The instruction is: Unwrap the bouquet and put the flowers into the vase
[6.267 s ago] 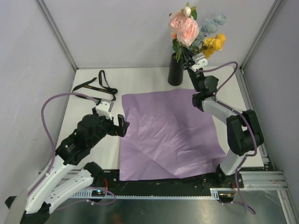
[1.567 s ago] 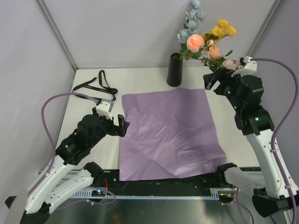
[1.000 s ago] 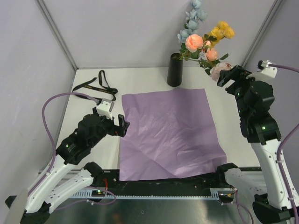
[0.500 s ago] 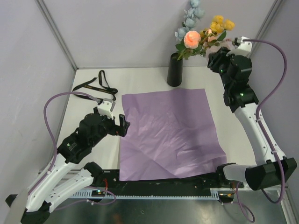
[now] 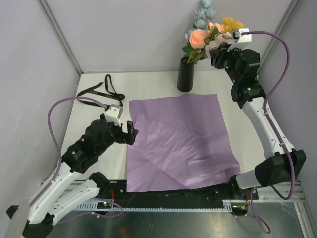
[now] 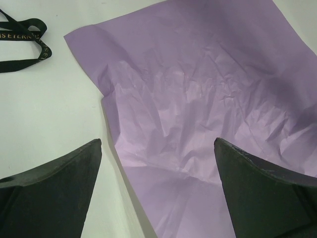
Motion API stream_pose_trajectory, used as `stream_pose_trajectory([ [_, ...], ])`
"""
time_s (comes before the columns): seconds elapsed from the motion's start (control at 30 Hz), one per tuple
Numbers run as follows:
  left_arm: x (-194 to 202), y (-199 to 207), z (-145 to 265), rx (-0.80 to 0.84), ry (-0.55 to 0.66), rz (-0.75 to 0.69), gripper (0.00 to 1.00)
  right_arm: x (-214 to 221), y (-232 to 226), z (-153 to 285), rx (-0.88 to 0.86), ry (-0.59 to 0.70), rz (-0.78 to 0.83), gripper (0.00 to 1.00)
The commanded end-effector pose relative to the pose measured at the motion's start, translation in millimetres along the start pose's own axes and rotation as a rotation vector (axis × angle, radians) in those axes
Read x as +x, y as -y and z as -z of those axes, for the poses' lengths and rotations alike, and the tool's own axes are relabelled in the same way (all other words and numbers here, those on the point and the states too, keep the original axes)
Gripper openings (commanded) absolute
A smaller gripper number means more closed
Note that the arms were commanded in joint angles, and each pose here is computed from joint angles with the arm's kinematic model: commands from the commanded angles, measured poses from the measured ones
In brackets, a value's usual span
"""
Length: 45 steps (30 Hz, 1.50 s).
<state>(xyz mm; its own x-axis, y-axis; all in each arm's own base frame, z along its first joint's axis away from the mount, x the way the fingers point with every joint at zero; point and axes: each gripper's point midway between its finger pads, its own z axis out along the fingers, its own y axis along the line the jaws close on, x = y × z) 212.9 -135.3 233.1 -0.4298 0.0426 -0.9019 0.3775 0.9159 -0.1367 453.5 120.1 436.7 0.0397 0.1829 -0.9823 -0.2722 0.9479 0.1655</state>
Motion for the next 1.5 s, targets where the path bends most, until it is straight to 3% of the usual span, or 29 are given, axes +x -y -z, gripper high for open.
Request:
stream_pose_trajectory([
  [0.0, -9, -4, 1, -0.019, 0.028, -0.001, 1.0, -4, -13, -14, -0.085, 0.017, 0.043, 0.4],
  [0.33, -9, -4, 1, -0.02, 0.028, -0.001, 1.0, 16, -8, -28, -0.066, -0.063, 0.037, 0.43],
  [0.4, -10, -4, 2, -0.019, 0.031, -0.001, 1.0, 8, -6, -22, -0.047, -0.072, 0.024, 0.51],
  [0.63, -12, -4, 4, -0.016, 0.041, 0.002, 1.0, -4, 1, 36, 0.054, -0.13, -0.058, 0.93],
  [0.7, -12, -3, 4, -0.013, 0.041, 0.003, 1.0, -2, 0, 55, 0.065, -0.149, -0.085, 0.98],
  [1.0, -22, 0, 6, -0.003, 0.06, 0.006, 1.0, 21, -25, 136, -0.007, -0.261, -0.249, 0.99],
  [1.2, -61, 14, 22, 0.059, 0.142, 0.03, 1.0, 54, -42, 188, -0.078, -0.324, -0.324, 0.99],
  [1.47, -110, 16, 56, 0.077, 0.286, 0.051, 1.0, 100, -28, 233, 0.02, -0.416, -0.348, 0.99],
])
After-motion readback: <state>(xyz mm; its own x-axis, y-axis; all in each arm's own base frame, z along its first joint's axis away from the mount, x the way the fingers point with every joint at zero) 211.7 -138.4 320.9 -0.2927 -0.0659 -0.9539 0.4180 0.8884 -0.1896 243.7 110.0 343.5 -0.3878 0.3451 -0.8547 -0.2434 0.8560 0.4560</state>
